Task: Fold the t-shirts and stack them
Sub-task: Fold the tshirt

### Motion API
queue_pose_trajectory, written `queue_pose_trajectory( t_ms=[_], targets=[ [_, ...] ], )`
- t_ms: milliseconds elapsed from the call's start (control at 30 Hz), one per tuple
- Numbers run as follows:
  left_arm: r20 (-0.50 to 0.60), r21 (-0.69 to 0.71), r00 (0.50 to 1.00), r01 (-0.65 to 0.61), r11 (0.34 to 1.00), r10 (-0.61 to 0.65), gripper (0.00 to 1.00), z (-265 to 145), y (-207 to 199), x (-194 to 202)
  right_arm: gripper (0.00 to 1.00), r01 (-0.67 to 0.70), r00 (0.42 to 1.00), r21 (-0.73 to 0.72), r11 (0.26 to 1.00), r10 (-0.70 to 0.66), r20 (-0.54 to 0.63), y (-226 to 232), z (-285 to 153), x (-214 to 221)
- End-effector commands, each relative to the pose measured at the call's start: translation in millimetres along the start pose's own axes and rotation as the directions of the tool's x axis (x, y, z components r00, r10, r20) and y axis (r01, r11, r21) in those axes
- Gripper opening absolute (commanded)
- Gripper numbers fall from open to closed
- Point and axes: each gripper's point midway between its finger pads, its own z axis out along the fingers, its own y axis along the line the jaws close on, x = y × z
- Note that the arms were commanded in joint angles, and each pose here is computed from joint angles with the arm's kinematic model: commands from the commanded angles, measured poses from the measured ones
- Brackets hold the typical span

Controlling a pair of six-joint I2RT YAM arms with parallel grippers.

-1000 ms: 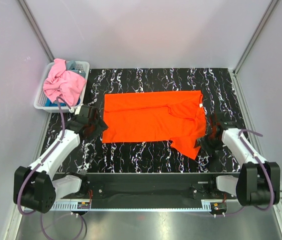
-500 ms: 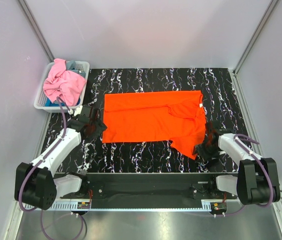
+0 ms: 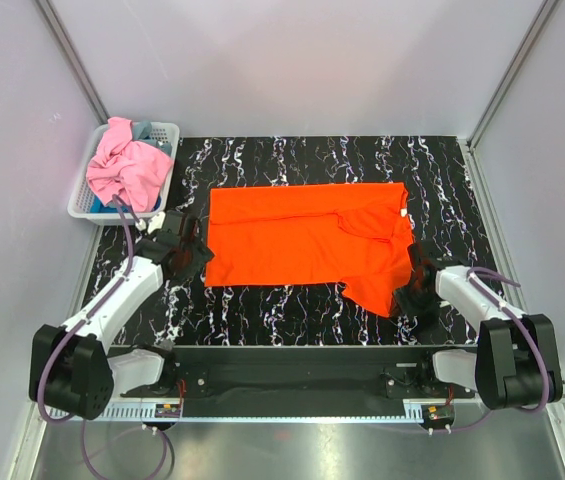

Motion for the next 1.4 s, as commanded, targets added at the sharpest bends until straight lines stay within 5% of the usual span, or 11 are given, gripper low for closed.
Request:
queue_pose_trajectory(
  t_ms=[0, 633, 1133, 1267, 1367],
  targets=[
    [0.051, 0.033, 0.998, 0.041, 0.999, -0.043, 0.64, -5, -4, -8, 0.0, 0.014, 0.999, -0.064, 0.998, -0.011, 0.05, 15, -9, -8],
    [0.034, -0.082, 0.999, 0.021, 0.996, -0.018, 0.57, 13, -1, 35, 0.0, 0.243, 0.967, -0.327, 0.913, -0.203, 0.153, 56, -81, -12],
    [0.048, -0.138, 0.998, 0.044, 0.989, -0.038, 0.56, 49, 10, 54, 0.0, 0.292, 0.956, -0.412, 0.863, -0.248, 0.158, 63, -91, -5],
    [0.085, -0.151, 0.996, 0.045, 0.988, -0.032, 0.4, 49, 16, 49, 0.0, 0.304, 0.951, -0.402, 0.864, -0.25, 0.182, 58, -96, -8],
    [0.108, -0.152, 0.994, 0.031, 0.988, -0.015, 0.14, 46, 15, 42, 0.0, 0.315, 0.947, -0.41, 0.856, -0.252, 0.2, 57, -101, -10]
  ],
)
